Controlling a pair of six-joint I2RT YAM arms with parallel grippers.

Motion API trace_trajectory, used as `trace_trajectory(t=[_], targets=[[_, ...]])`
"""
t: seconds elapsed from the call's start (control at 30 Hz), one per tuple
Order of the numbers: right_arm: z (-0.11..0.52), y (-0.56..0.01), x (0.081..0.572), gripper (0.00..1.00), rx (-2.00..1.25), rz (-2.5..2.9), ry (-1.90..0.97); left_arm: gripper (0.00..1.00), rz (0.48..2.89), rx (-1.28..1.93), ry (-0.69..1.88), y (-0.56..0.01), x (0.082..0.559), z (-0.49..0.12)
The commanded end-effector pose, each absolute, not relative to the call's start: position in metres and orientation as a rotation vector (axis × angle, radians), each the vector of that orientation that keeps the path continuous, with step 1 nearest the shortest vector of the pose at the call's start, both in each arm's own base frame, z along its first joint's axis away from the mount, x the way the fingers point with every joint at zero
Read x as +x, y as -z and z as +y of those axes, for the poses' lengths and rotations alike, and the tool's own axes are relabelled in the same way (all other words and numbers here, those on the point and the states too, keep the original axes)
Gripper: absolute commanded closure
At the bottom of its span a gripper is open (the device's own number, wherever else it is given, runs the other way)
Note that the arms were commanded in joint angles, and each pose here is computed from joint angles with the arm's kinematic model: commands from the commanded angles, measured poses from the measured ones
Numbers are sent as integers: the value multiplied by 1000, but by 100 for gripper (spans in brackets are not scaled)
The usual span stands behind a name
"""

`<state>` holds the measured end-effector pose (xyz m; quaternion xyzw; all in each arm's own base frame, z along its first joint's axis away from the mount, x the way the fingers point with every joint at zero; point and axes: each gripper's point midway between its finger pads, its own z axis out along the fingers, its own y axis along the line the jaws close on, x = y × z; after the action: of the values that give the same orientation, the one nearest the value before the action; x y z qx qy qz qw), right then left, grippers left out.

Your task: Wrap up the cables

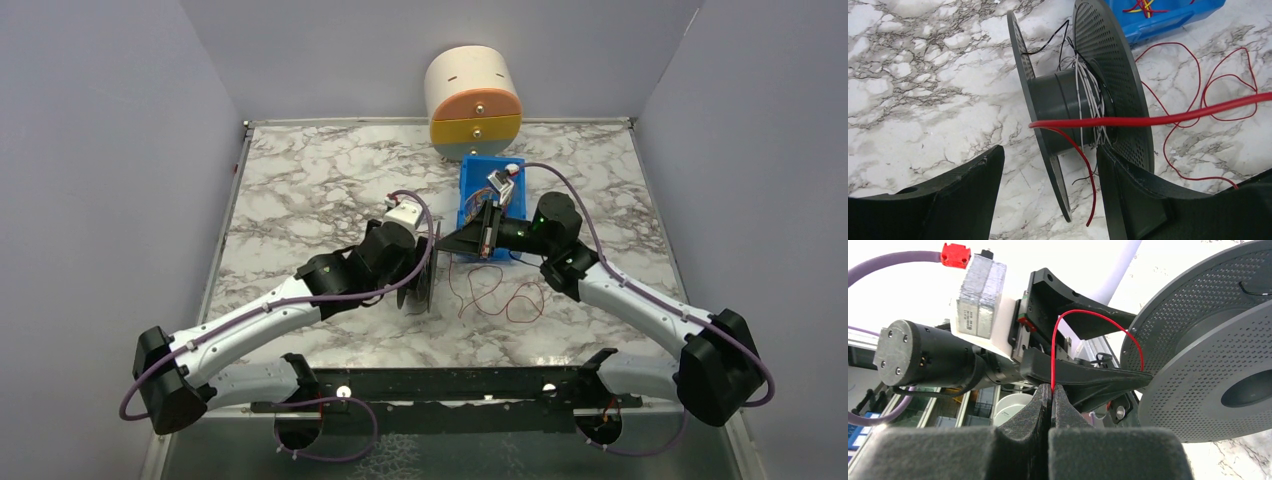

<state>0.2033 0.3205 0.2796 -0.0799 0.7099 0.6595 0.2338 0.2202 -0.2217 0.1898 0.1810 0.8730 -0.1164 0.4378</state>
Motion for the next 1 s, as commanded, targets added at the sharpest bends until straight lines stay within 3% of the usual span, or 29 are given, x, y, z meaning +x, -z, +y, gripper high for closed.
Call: trace_trajectory(t=[0.0,0.37,0.97], targets=[[324,-287,205,99,-217,1897,-1842,29,2141,431,235,-190,231,-219],[325,-280,206,99,-210,1911,-1853,36,2163,458,196,-178,235,-222],[326,-271,206,99,-184,1929,-1863,65,2191,489,163,-165,235,-222]])
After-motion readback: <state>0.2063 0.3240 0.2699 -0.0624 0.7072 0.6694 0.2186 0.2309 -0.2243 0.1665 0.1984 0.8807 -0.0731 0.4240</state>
